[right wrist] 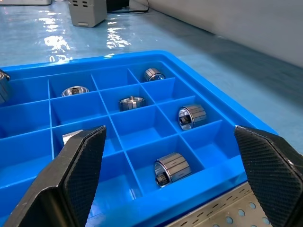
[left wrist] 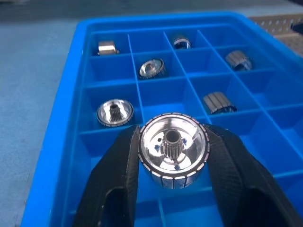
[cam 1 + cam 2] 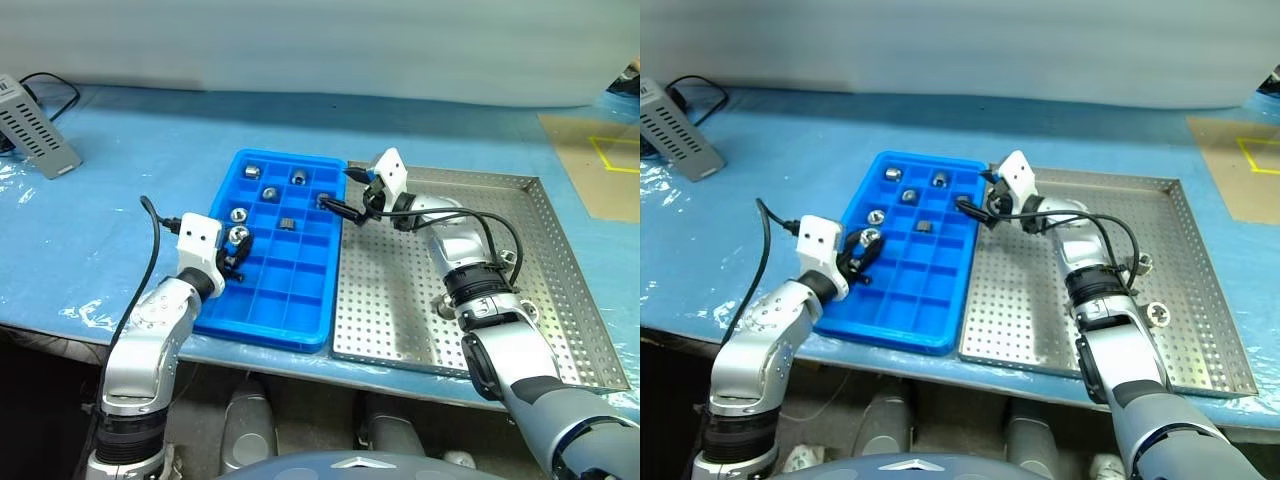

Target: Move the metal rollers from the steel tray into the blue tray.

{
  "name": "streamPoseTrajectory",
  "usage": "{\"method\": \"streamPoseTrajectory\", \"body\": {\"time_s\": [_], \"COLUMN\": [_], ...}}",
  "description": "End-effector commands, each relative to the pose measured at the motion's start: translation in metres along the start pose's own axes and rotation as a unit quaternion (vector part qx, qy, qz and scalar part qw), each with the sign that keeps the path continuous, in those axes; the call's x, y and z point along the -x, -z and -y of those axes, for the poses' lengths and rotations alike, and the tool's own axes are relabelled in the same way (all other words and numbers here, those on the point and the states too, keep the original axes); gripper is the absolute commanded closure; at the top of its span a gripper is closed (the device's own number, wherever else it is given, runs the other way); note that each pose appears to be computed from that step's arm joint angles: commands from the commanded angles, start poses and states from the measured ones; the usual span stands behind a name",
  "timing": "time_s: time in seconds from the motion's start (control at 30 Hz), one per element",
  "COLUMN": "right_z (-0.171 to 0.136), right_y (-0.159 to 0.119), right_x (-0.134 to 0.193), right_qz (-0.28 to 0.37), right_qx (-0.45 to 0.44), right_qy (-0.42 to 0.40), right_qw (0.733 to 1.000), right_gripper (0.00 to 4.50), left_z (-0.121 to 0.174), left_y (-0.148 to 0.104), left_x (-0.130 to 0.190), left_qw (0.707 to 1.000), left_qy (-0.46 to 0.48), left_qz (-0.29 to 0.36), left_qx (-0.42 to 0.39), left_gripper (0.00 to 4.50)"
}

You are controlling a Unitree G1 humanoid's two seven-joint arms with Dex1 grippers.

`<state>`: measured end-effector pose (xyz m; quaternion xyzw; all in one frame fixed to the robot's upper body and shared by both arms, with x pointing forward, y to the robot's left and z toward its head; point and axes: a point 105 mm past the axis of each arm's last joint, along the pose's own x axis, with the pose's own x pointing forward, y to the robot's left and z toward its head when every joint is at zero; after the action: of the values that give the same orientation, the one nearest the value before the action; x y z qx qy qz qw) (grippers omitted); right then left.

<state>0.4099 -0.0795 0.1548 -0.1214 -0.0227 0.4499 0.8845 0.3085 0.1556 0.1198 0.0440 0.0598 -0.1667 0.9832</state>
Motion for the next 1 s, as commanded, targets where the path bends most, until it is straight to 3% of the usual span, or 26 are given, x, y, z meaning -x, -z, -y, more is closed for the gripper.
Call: {"method": "streamPoseTrajectory", "body": {"time_s": [0.03,0.13,0.23,0.37,0.43,0.7,0.87,1.0], "right_z": [0.007,0.009,0.017,0.024,0.02,0.025,0.023,0.018], "right_y": [-0.023,-0.02,-0.019,-0.024,-0.025,-0.001,0.002,0.001], "right_x": [0.004,0.011,0.026,0.05,0.078,0.158,0.191,0.205], "right_qz": [0.031,0.027,0.023,0.023,0.027,-0.077,-0.112,-0.117], "right_qx": [0.03,0.035,0.04,0.03,-0.008,-0.017,-0.01,-0.012], "right_qy": [0.008,0.02,0.048,0.077,0.073,0.191,0.237,0.258], "right_qw": [0.999,0.999,0.998,0.996,0.997,0.978,0.965,0.959], "right_gripper": [0.0,0.0,0.0,0.0,0.0,0.0,0.0,0.0], "left_z": [0.005,0.017,0.045,0.09,0.114,0.211,0.244,0.251], "left_y": [-0.013,-0.032,-0.064,-0.08,-0.072,-0.037,-0.018,0.0], "left_x": [-0.007,-0.018,-0.036,-0.05,-0.066,-0.077,-0.084,-0.089], "left_qw": [0.999,0.995,0.98,0.941,0.918,0.815,0.795,0.789], "left_qy": [0.014,0.054,0.146,0.295,0.37,0.57,0.596,0.595], "left_qz": [0.035,0.077,0.137,0.168,0.135,0.075,0.051,0.02], "left_qx": [0.009,0.021,0.009,-0.007,0.042,-0.073,-0.101,-0.149], "left_gripper": [1.54,0.55,0.55,0.55,0.55,0.55,0.55,0.55]}}
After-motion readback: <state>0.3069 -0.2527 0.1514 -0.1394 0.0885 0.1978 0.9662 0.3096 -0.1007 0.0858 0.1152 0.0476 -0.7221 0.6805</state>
